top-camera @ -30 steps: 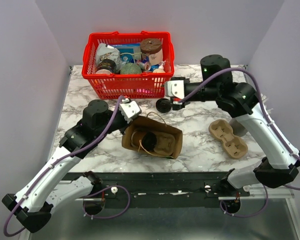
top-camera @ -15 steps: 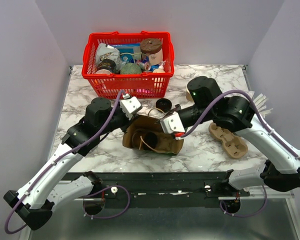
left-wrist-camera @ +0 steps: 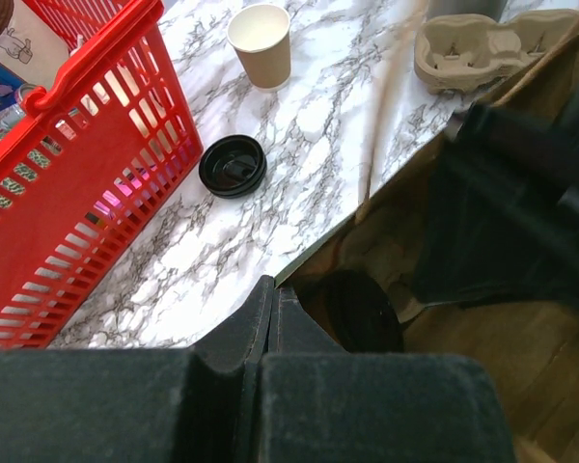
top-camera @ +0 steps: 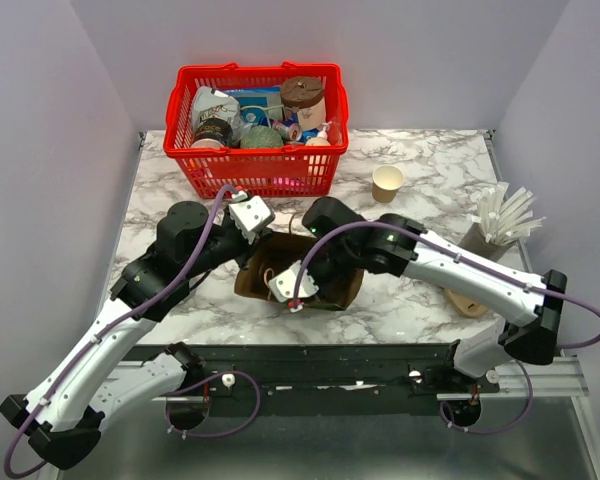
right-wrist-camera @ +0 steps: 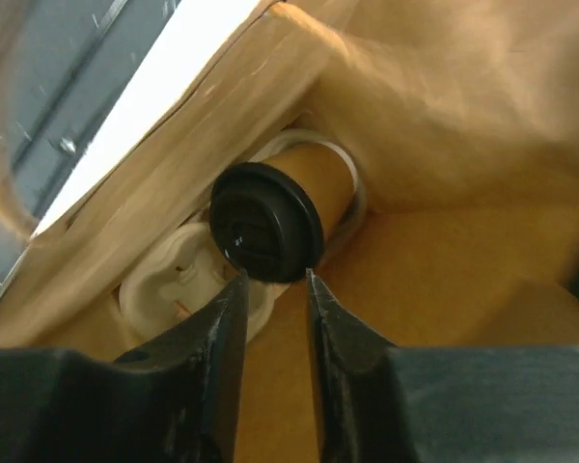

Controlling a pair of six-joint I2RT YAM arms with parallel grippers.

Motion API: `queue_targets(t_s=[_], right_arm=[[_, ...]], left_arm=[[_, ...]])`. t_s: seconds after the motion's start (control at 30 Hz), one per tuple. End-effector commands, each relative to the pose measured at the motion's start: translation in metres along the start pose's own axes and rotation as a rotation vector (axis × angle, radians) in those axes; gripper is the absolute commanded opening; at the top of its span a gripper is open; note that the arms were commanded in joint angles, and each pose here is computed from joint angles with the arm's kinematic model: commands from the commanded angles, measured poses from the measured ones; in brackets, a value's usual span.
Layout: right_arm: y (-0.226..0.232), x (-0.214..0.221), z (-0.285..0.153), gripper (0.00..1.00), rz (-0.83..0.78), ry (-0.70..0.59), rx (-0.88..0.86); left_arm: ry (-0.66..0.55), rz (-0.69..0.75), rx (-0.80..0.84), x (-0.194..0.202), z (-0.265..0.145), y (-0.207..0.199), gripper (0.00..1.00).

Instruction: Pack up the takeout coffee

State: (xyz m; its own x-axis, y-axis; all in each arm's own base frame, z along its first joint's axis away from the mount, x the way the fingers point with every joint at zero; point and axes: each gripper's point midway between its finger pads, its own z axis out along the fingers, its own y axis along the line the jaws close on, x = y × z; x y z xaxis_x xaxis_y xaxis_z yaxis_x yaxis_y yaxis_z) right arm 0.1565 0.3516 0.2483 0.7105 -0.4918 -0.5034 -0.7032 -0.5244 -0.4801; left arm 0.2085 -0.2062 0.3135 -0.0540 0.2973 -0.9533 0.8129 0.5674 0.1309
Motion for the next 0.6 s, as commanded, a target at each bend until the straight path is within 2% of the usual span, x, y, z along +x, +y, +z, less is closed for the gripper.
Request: queue_targets(t_s=[0.0, 0.1, 0.2, 0.57], right_arm=[[-0.018, 0.022, 0.017, 0.47, -0.055, 0.159, 0.051], [-0.02, 0.032, 0.026, 0.64, -0.06, 0.219, 0.039], [-0.018, 0.043, 0.031, 0.72, -0.087, 0.262, 0.021], [-0.003, 0.06, 0.047, 0.79, -0.123, 0.212, -0.094]], left_arm=[[-0.043, -0.028, 0.02, -0.008, -0.004, -0.006, 0.0], [-0.044, -0.049, 0.019, -0.006, -0.003, -0.007, 0.0], [-0.044, -0.08, 0.026, -0.006, 0.001, -0.008, 0.0], [-0.03, -0.083, 0.042, -0.003, 0.013, -0.008, 0.0]])
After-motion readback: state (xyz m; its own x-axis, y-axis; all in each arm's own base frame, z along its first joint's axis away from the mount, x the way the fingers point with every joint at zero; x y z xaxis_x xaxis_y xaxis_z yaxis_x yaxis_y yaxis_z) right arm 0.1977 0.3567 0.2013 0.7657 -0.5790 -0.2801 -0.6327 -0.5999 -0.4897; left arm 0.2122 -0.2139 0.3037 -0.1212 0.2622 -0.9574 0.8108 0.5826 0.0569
